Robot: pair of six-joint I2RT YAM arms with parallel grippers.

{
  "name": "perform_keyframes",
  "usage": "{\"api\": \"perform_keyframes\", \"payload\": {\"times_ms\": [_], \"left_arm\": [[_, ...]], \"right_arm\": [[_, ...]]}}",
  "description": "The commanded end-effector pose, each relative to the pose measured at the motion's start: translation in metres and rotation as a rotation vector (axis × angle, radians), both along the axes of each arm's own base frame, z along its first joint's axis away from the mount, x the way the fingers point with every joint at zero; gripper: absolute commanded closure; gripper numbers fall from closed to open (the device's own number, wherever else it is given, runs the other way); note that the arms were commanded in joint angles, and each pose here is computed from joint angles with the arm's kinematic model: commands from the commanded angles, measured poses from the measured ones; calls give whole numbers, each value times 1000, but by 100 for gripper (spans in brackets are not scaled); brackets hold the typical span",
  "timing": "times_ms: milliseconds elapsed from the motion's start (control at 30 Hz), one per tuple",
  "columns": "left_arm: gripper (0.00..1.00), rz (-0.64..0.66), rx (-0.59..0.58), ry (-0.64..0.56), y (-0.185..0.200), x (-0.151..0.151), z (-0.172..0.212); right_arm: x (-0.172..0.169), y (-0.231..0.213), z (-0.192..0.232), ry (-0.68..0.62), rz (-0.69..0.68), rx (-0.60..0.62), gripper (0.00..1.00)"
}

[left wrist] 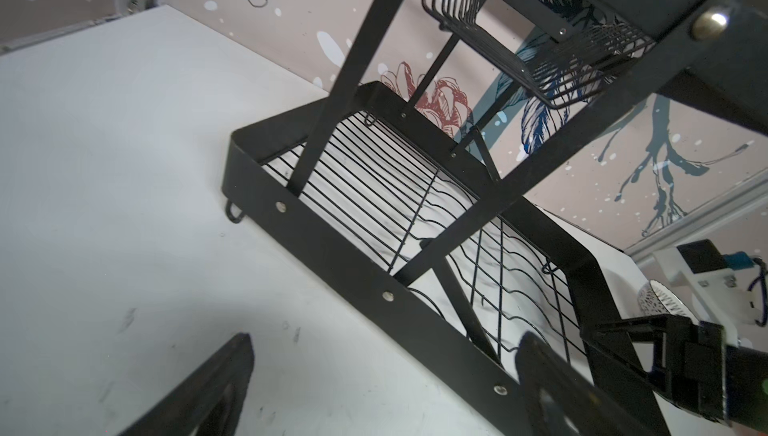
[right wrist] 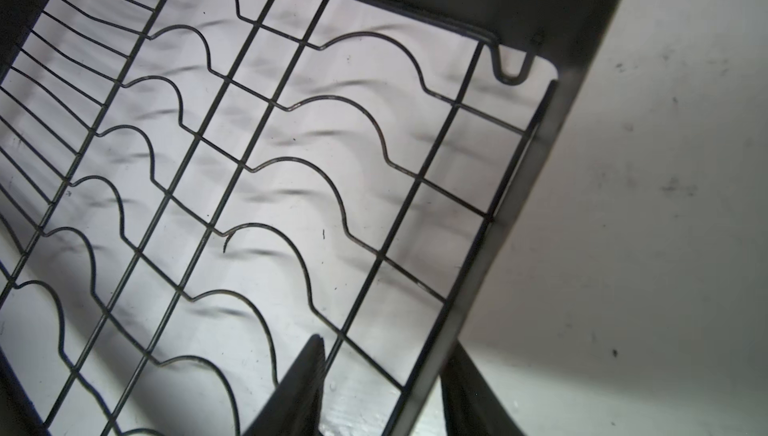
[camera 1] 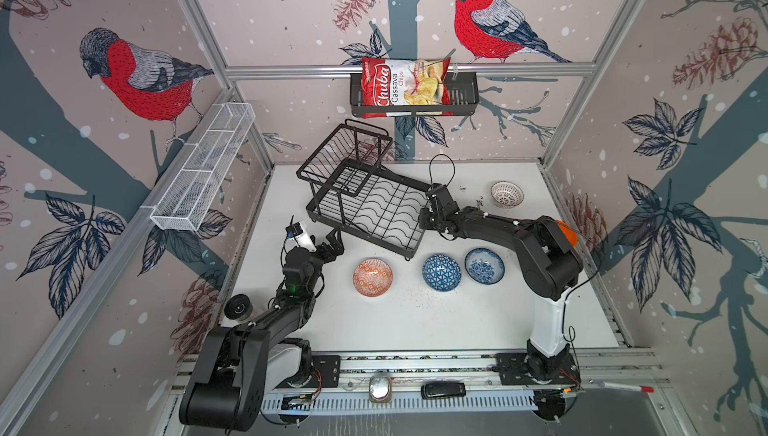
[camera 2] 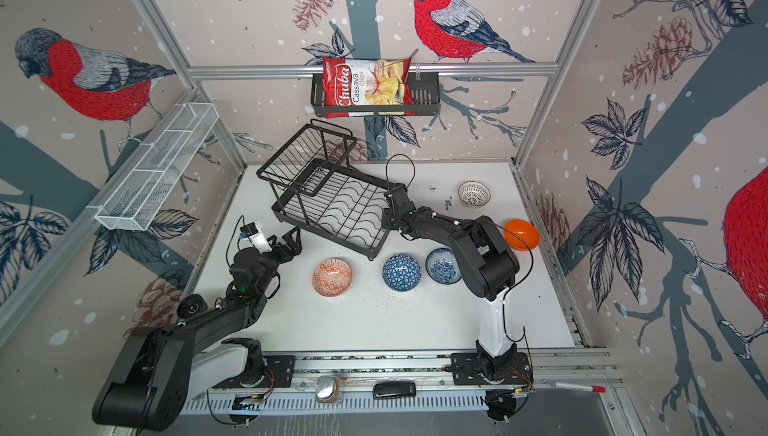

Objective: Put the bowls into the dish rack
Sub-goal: 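Pull the rack frame straight with the right gripper while the left arm shifts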

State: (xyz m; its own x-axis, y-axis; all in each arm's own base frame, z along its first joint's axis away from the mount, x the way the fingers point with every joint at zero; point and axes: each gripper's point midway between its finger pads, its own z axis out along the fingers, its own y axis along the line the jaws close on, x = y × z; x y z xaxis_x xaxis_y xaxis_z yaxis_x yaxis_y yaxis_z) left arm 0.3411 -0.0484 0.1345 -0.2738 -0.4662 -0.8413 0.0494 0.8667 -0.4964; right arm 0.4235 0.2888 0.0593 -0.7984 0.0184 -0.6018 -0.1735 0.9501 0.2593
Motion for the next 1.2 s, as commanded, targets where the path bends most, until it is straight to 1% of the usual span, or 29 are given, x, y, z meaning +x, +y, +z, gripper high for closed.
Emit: {"api": "perform_keyframes", "payload": {"times_ms": [0, 133, 200, 267, 333, 367, 667, 733, 1000, 1167], "left_arm": [[2, -88, -8, -31, -16, 2, 8], [2, -61, -1, -49, -10, -1, 12], [2, -56, 0, -52, -9, -2, 12], [2, -58, 0, -57, -10, -3, 14], [2, -67, -2, -63, -11, -3, 15], [2, -70, -5, -63, -12, -3, 15], [2, -50, 7, -66, -8, -3, 16], [2, -43, 10, -64, -7, -3, 16], [2, -40, 16, -76, -6, -4, 18], [2, -49, 11, -76, -8, -3, 18]], "right_arm": [[-2, -3, -12, 27, 8, -46, 63], [0, -2, -16, 36, 8, -67, 69], [4, -4, -17, 33, -4, -86, 74], [10, -8, -15, 30, -23, -105, 76], [16, -12, -13, 25, -37, -113, 81], [19, -14, -12, 26, -43, -114, 81], [39, -26, -3, 13, -55, -89, 83], [42, -29, -3, 5, -45, -99, 86], [60, -45, -2, -35, 0, -173, 87], [69, -61, -2, -27, -14, -165, 87]]}}
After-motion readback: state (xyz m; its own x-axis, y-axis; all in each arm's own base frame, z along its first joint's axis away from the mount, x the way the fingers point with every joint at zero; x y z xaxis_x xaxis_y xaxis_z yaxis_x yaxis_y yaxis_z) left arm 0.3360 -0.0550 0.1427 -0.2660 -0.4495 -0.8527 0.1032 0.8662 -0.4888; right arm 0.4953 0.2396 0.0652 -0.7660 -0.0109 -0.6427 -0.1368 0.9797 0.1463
